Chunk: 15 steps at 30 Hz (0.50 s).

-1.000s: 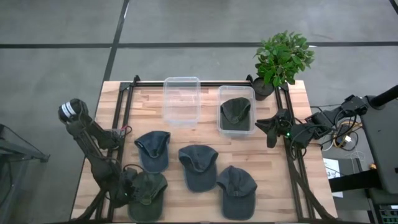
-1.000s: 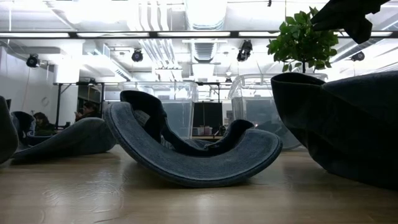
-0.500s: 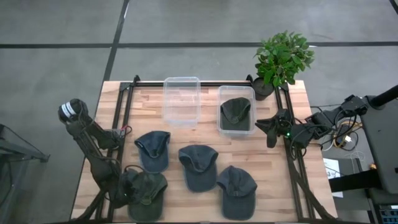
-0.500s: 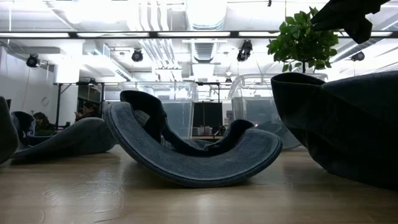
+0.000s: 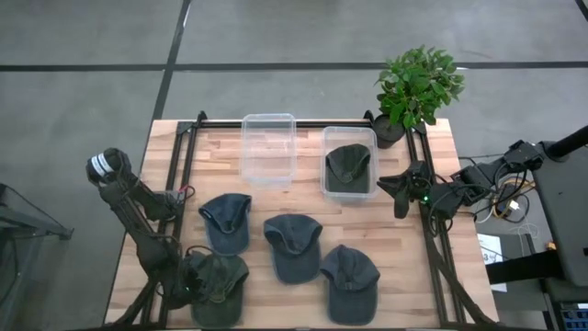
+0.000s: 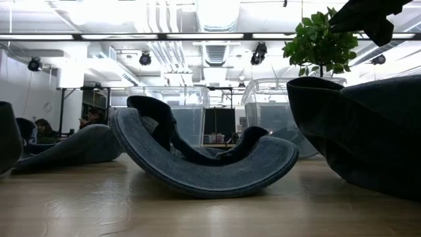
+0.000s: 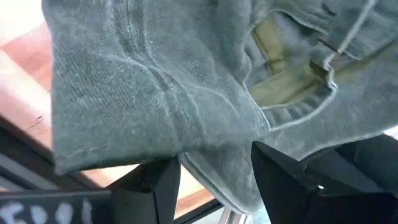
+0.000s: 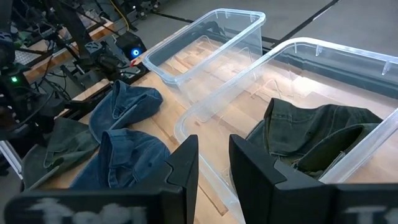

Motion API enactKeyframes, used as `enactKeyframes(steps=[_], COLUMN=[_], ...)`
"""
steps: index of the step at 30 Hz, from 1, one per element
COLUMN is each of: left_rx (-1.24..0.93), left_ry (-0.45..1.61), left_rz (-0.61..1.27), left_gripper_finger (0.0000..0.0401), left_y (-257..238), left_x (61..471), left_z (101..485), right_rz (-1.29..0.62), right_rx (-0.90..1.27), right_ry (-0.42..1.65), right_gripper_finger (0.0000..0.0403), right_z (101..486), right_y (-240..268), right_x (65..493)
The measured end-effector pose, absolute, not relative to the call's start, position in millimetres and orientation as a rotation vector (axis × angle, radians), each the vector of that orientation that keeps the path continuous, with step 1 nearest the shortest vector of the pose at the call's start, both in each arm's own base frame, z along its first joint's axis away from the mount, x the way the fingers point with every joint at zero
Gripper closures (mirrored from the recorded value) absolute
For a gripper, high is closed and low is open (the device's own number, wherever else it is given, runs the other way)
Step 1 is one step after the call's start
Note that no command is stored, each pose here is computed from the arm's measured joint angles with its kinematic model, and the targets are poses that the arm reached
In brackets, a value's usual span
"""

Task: Pick & Place hat
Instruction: Put the green cap into the right transparent bin

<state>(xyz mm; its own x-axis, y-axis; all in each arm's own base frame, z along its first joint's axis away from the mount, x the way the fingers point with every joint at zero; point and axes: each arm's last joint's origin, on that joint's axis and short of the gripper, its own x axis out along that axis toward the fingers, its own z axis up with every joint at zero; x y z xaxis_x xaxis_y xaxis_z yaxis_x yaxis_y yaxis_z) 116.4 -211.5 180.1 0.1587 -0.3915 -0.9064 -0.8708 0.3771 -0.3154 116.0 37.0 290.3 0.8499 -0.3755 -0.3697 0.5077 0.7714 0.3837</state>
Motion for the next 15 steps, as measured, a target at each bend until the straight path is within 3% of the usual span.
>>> enactKeyframes(steps=[9, 15], left_rx=[-1.236, -1.249], left_ry=[1.404, 1.378], left_rz=[0.510, 0.526], left_gripper_finger=[0.0223, 0.0295], left_y=[-211.4, -210.9], left_x=[117.8, 118.2], left_z=[170.2, 169.7], right_rz=[-0.484, -0.484], right_rx=[0.496, 0.502], right_ry=[0.278, 0.274], right_gripper_finger=[0.0316, 0.0316], right_z=[290.7, 291.1], right_y=[36.7, 36.4], right_x=[115.5, 114.9])
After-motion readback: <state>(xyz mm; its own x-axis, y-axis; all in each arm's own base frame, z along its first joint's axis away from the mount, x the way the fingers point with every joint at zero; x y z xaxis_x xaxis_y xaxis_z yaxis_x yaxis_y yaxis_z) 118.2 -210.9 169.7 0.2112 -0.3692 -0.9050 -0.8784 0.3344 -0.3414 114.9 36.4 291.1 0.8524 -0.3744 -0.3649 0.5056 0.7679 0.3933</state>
